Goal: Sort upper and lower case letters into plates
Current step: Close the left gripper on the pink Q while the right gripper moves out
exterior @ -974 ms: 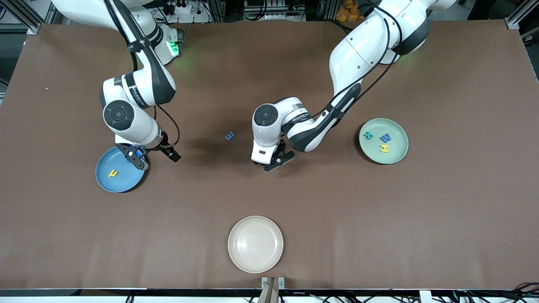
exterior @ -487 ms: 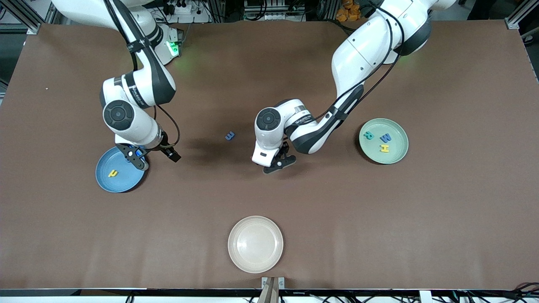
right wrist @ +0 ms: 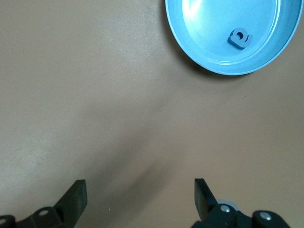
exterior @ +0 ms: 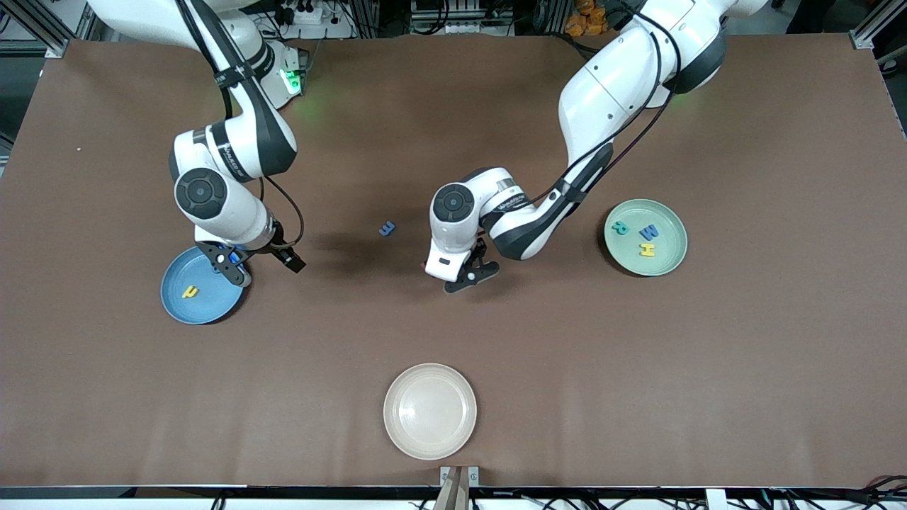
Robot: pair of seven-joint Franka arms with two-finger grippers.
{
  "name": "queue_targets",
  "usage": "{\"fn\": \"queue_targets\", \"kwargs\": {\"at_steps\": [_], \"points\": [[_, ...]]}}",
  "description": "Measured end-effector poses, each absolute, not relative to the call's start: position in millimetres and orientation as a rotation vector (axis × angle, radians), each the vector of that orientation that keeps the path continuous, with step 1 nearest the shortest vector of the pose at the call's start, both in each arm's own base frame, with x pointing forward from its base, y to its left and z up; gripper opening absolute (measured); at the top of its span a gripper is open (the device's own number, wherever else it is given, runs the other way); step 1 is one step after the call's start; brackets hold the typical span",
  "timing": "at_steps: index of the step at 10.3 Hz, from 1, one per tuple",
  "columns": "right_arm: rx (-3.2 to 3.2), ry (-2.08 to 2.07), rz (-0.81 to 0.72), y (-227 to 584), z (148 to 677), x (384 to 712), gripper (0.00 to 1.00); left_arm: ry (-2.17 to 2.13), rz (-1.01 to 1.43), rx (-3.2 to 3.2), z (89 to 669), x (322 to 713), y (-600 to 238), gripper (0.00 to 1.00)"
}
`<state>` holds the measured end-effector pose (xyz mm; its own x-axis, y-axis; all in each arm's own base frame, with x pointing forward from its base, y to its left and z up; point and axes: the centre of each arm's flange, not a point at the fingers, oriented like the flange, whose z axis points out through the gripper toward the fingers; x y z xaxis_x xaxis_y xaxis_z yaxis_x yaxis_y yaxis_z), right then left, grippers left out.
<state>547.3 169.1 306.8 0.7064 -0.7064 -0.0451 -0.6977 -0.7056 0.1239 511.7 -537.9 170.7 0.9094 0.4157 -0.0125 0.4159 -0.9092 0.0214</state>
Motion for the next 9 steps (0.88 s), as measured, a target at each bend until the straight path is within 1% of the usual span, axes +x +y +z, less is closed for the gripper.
{"fn": "queue_targets", "kwargs": {"at_steps": [1, 2, 4, 5, 7, 9], "points": [[2.811, -1.16, -0.136, 169.2, 306.8, 547.3, 1.0, 0.666, -0.015, 3.045, 171.3, 511.7, -538.0, 0.62], [2.812, -1.159, -0.136, 169.4, 306.9, 547.3, 1.0, 0.667, -0.017, 3.047, 171.6, 511.6, -538.0, 0.54], [2.812, -1.16, -0.135, 170.1, 307.0, 547.2, 1.0, 0.668, -0.018, 3.048, 172.1, 511.5, -538.0, 0.45], [2.813, -1.16, -0.135, 170.3, 307.0, 547.1, 1.0, 0.668, -0.018, 3.047, 172.8, 511.6, -538.1, 0.44], [2.812, -1.162, -0.136, 171.3, 307.0, 546.8, 1.0, 0.671, -0.02, 3.05, 175.3, 511.8, -538.1, 0.36], [2.812, -1.164, -0.137, 171.3, 307.0, 546.9, 1.0, 0.672, -0.021, 3.05, 175.4, 511.9, -538.0, 0.36]]}}
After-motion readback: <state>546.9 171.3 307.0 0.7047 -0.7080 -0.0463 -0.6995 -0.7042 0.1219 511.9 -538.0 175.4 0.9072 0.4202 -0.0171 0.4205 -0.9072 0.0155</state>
